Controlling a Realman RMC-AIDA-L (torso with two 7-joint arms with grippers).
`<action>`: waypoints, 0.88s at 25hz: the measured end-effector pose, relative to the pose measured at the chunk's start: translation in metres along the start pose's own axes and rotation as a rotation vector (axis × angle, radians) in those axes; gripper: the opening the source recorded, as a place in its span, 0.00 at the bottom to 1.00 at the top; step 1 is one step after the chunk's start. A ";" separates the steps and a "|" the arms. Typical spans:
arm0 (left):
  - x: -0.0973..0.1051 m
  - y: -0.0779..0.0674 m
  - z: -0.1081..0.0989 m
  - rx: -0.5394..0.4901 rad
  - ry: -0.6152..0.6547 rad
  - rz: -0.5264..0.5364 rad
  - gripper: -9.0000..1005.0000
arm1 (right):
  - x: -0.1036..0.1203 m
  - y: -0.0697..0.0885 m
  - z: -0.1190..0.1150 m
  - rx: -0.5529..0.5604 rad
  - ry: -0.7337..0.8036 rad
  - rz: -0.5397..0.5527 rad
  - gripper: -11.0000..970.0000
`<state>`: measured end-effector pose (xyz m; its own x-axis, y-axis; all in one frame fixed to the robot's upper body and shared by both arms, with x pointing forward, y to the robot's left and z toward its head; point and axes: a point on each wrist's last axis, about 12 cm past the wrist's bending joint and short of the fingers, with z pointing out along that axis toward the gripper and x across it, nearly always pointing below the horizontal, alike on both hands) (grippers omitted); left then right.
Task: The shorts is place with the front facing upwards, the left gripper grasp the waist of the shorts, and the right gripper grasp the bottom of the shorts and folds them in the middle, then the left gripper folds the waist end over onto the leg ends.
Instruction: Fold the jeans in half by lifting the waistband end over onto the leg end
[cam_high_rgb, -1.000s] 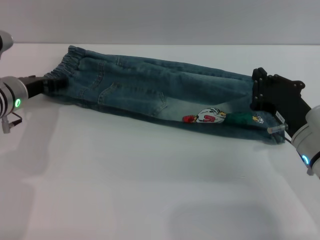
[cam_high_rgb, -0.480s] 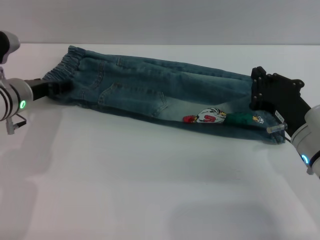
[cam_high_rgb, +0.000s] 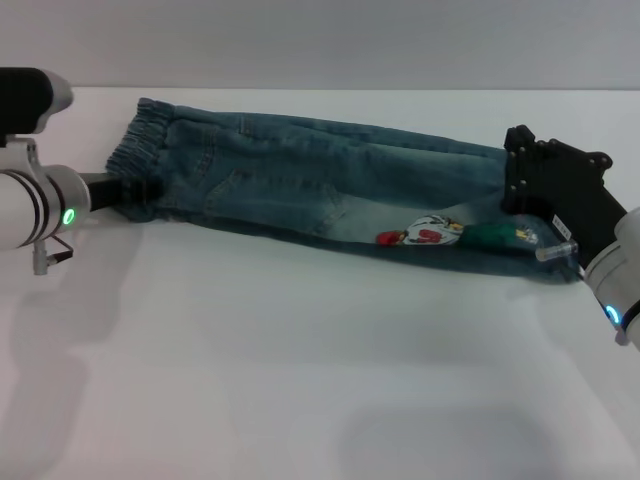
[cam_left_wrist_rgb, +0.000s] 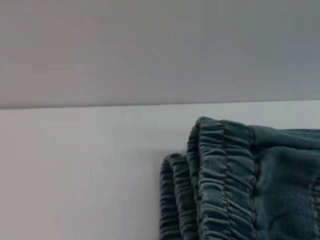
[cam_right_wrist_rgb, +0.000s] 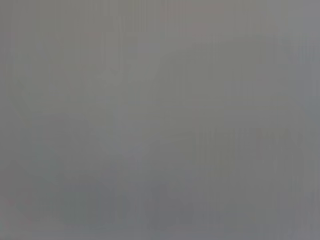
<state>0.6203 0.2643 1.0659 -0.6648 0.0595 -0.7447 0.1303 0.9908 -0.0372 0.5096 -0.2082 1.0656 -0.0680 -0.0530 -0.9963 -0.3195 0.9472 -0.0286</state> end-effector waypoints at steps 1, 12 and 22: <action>0.000 -0.005 -0.002 0.012 -0.005 0.024 0.71 | 0.000 0.000 0.000 0.001 0.000 0.000 0.01; -0.001 -0.007 -0.013 0.022 -0.069 0.037 0.51 | 0.000 0.000 0.000 0.000 0.000 0.001 0.01; -0.002 -0.013 -0.019 0.042 -0.078 0.036 0.27 | 0.002 -0.003 -0.001 0.011 0.003 0.003 0.01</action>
<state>0.6057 0.2539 1.0803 -0.6000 0.0838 -0.7956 0.1851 0.9820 -0.0362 0.5093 -0.2113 1.0642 -0.0720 -0.0508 -0.9961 -0.3086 0.9508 -0.0262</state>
